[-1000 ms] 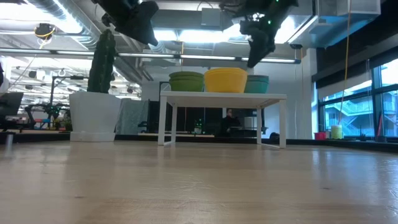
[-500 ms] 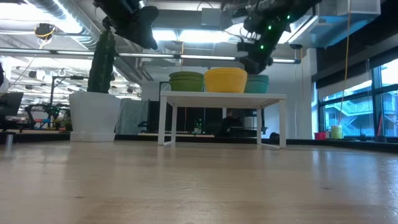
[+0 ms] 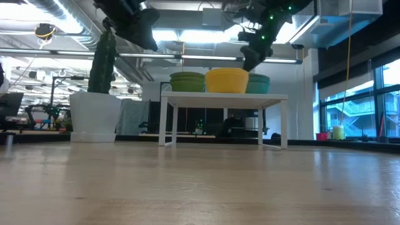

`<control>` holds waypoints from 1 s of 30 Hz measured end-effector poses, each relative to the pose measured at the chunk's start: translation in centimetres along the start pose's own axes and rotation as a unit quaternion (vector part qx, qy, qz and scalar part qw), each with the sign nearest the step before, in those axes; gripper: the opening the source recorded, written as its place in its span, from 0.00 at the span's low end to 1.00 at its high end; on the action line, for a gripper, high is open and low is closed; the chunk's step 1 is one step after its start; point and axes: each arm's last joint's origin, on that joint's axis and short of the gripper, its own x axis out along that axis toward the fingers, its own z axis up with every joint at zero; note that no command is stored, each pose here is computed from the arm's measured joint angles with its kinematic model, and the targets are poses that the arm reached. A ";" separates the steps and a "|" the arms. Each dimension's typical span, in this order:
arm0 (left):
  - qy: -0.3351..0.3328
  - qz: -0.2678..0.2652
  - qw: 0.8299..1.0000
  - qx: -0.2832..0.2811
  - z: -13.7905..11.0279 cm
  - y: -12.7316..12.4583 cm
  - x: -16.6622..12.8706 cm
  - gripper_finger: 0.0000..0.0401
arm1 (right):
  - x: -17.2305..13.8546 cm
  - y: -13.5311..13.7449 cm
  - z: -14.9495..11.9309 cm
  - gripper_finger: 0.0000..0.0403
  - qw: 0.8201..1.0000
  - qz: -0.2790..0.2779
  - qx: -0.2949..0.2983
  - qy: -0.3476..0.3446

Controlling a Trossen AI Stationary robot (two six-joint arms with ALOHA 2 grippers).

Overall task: Pick & Place Mini bowls
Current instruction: Stack the blue patterned bowl on top of the other blue patterned bowls on the shelf

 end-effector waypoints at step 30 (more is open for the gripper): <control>0.004 0.015 1.000 0.015 -0.2 0.2 0.0 0.48 | -1.5 -0.7 0.4 0.35 0.999 -0.030 0.043 -0.013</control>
